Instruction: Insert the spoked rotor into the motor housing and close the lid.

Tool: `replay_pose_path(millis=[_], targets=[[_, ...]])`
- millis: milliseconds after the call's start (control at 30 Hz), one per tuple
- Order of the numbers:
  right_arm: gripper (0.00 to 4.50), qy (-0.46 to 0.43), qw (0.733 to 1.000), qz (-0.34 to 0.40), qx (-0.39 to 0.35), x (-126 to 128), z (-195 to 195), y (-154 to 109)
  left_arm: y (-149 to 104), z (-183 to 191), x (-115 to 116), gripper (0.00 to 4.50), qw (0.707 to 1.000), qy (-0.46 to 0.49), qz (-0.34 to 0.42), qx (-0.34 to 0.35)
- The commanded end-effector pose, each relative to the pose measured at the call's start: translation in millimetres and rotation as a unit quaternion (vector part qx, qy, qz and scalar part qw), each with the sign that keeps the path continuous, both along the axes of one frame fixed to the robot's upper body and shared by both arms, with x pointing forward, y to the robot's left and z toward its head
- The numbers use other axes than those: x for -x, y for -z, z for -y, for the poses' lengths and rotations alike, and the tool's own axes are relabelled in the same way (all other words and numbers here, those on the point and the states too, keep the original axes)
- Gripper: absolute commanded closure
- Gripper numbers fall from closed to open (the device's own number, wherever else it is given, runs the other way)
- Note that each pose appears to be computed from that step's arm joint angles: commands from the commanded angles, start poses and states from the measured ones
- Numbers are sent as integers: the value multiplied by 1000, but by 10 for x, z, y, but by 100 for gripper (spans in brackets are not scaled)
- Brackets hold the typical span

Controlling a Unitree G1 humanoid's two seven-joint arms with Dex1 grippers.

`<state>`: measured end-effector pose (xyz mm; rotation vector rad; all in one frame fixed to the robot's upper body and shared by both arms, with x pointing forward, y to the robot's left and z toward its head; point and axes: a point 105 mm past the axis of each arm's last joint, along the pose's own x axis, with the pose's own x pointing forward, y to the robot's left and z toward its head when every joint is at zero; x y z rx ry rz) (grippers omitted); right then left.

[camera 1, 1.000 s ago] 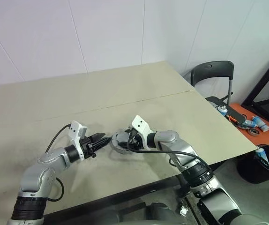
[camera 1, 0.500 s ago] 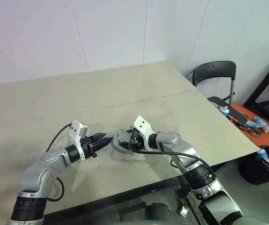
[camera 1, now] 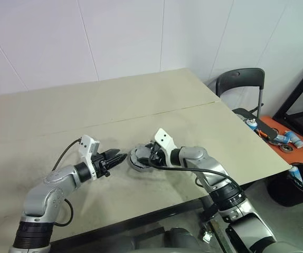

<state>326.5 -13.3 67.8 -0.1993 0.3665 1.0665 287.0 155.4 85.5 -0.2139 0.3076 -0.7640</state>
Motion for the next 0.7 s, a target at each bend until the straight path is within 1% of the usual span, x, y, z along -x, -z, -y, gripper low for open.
replay_pose_path(millis=[33, 200, 333, 500, 600, 700], targets=[[146, -11, 999, 42, -21, -63, -95, -258, -175, 22, -22, 222, 999, 4, 33, 4], [146, -20, 999, 43, 2, -33, -88, -139, -188, 17, -35, 222, 999, 3, 34, 4], [146, -6, 999, 39, 11, -76, 2, -60, -189, 17, -33, 222, 999, 2, 33, 5], [146, -4, 999, 48, 23, -145, 94, -68, -187, 4, -41, 222, 999, 2, 32, 4], [146, 0, 998, 52, 19, -192, 85, -101, -194, 0, -58, 222, 999, 1, 34, 4], [146, -6, 998, 54, 21, -182, 51, -86, -198, 6, -62, 222, 999, 2, 35, 4]])
